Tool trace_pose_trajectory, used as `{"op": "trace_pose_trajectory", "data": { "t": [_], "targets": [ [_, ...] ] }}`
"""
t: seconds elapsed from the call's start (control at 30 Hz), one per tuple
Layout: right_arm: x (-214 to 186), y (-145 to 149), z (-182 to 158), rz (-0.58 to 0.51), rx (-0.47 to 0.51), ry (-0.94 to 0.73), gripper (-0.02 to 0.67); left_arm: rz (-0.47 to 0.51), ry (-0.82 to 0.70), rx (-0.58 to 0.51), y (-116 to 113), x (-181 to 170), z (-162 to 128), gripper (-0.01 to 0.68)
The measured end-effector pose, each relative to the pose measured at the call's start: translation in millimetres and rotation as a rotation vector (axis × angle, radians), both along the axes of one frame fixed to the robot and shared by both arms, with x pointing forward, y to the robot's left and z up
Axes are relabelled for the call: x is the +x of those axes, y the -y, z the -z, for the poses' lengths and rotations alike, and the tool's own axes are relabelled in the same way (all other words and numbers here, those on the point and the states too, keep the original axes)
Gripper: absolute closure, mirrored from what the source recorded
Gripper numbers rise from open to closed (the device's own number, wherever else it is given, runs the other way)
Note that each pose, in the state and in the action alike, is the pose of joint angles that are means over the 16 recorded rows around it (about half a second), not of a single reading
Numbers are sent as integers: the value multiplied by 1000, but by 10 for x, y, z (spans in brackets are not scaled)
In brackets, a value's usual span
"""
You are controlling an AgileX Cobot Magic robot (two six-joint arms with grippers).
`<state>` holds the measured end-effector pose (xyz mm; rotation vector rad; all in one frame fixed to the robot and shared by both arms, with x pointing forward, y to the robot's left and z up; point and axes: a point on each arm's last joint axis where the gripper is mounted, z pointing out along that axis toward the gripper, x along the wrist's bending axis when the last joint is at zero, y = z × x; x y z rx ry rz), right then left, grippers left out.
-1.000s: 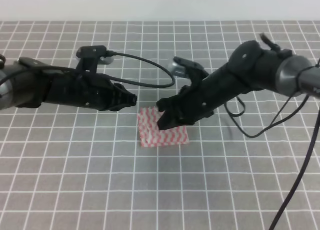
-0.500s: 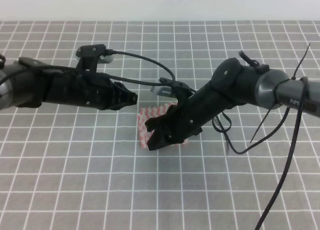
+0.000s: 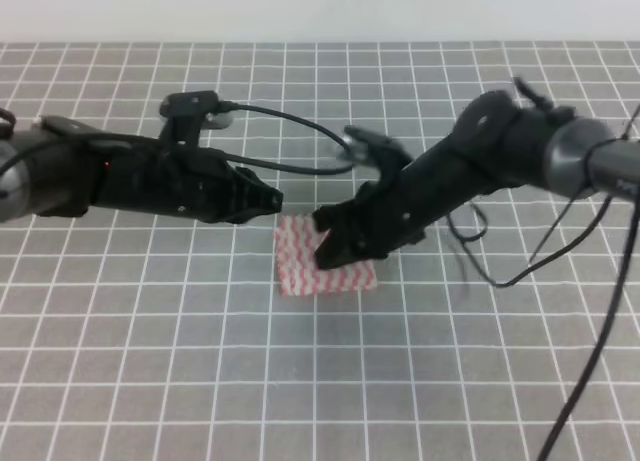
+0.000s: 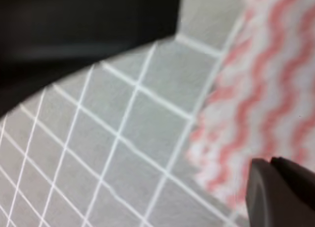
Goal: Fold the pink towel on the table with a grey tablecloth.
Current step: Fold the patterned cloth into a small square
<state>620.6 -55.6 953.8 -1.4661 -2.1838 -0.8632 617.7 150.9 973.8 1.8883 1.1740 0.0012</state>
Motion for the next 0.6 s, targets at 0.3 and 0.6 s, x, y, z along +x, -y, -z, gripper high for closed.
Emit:
{"op": "trace_pose_trajectory", "data": {
  "t": [0.3, 0.6],
  "targets": [
    [78, 186, 30, 25, -50, -7, 664, 52, -14, 15, 228, -66, 114, 677],
    [91, 207, 114, 30, -67, -30, 664, 61, -31, 67, 329, -65, 334, 677]
  ]
}}
